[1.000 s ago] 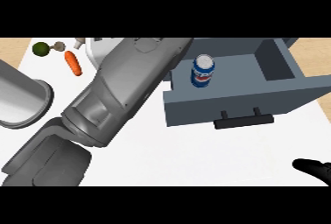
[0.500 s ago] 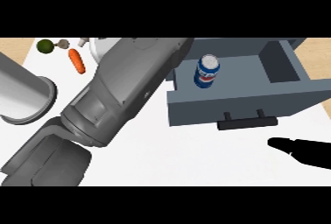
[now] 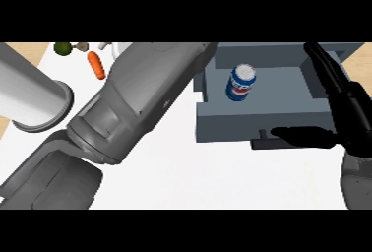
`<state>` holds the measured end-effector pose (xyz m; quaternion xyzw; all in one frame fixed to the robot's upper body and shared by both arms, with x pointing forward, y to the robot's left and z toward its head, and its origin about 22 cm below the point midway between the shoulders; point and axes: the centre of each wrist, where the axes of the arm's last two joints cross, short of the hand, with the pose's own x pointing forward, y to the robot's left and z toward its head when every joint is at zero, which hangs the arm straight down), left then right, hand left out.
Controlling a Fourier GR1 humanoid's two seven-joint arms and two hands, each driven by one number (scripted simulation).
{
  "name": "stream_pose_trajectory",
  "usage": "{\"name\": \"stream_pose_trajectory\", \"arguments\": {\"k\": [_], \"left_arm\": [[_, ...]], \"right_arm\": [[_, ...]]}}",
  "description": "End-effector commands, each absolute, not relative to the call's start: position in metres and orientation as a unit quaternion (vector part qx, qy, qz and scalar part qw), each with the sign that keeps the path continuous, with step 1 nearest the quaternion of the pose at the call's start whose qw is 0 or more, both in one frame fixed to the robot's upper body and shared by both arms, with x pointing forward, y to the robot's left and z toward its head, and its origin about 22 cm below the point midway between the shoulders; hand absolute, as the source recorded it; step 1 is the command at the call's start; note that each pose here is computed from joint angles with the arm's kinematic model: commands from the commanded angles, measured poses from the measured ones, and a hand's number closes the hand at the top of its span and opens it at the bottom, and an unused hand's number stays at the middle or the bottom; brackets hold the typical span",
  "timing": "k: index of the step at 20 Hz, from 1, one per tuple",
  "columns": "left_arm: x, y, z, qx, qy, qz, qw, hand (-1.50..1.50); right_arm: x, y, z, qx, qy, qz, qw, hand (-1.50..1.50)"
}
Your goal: Pick up the can, place it into the drawer and close the drawer
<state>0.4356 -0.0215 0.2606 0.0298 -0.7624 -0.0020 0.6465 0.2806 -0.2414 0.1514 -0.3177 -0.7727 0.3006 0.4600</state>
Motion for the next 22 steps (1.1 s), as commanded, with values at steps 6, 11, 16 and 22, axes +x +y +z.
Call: {"name": "stream_pose_trajectory", "arguments": {"k": [6, 11, 16, 22], "left_arm": [[0.442, -0.010, 0.263, 0.025, -0.756, -0.003, 0.654, -1.50], [0.449, 0.011, 0.251, 0.034, -0.757, -0.002, 0.652, -1.50], [0.452, 0.023, 0.260, 0.043, -0.750, 0.004, 0.660, -1.50], [0.452, 0.034, 0.269, 0.033, -0.759, 0.005, 0.650, -1.50]], "right_arm": [[0.325, -0.215, 0.090, -0.385, -0.717, 0.390, 0.432, -1.50], [0.357, -0.188, 0.070, -0.401, -0.709, 0.391, 0.429, -1.50], [0.385, -0.202, 0.053, -0.430, -0.701, 0.388, 0.416, -1.50], [0.418, -0.184, 0.067, -0.486, -0.702, 0.336, 0.397, -1.50]]}}
